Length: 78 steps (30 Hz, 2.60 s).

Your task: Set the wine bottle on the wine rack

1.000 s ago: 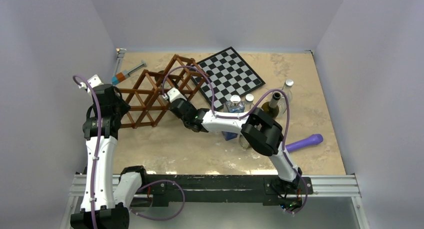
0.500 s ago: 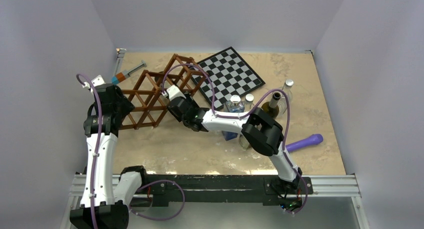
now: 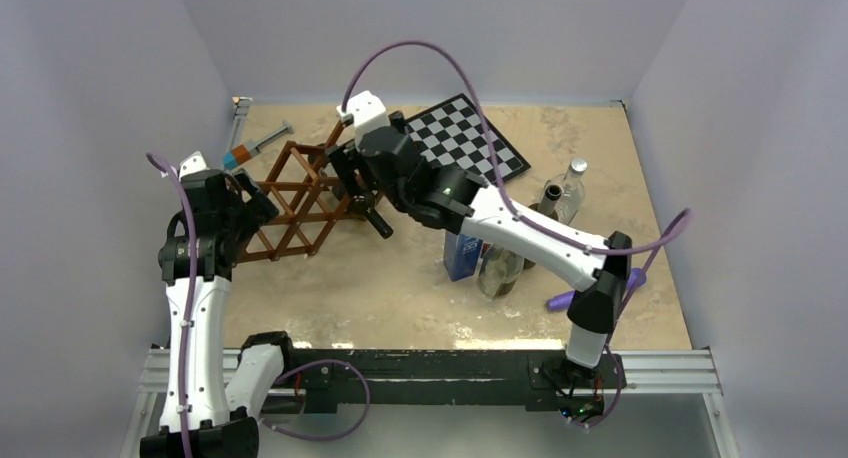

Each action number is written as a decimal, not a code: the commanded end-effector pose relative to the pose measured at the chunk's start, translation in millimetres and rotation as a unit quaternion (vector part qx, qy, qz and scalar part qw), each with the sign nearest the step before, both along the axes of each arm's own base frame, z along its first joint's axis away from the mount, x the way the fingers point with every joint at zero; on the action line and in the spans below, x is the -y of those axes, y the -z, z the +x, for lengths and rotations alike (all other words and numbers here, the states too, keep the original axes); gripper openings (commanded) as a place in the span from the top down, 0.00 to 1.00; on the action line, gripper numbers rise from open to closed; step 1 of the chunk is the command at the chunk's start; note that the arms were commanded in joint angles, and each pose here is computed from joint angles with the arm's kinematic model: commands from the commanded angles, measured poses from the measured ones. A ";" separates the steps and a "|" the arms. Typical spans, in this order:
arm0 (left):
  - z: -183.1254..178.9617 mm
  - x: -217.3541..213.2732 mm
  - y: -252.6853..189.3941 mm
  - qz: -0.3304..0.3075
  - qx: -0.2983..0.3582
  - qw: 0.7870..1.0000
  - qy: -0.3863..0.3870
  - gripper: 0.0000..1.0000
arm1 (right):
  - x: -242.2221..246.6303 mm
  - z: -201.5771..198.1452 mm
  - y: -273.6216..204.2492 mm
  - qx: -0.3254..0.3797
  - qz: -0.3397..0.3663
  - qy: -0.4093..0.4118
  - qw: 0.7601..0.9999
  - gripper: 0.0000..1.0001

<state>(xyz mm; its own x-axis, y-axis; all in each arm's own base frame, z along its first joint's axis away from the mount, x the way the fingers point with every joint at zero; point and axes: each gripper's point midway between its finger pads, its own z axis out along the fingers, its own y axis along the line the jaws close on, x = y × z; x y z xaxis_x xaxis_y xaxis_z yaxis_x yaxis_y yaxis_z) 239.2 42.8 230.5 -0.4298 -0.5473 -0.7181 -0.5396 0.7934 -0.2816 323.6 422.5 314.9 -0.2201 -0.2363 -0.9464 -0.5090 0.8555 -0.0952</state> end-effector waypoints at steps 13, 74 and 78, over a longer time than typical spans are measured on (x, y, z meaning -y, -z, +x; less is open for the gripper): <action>7.2 111.2 -117.2 -0.066 0.177 0.919 0.346 0.06 | 266.5 -95.3 -65.6 -0.112 -0.057 0.163 0.979 0.10; -91.3 310.9 -92.9 -0.156 0.276 0.591 0.742 0.01 | 249.4 -172.6 -48.6 -0.272 0.042 -0.023 0.961 1.00; -97.5 331.7 -71.5 -0.137 0.254 0.593 0.752 0.01 | 231.1 -184.4 -71.5 -0.280 0.084 -0.071 0.954 1.00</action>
<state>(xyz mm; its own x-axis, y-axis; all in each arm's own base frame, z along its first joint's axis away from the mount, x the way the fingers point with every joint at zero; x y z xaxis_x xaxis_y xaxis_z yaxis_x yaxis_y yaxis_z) 133.2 -271.5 301.0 -0.4491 0.0772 -0.8902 0.8905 0.1206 -0.4388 154.0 161.6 334.4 -0.7252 -0.2572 -0.6387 -0.4666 0.8657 0.1812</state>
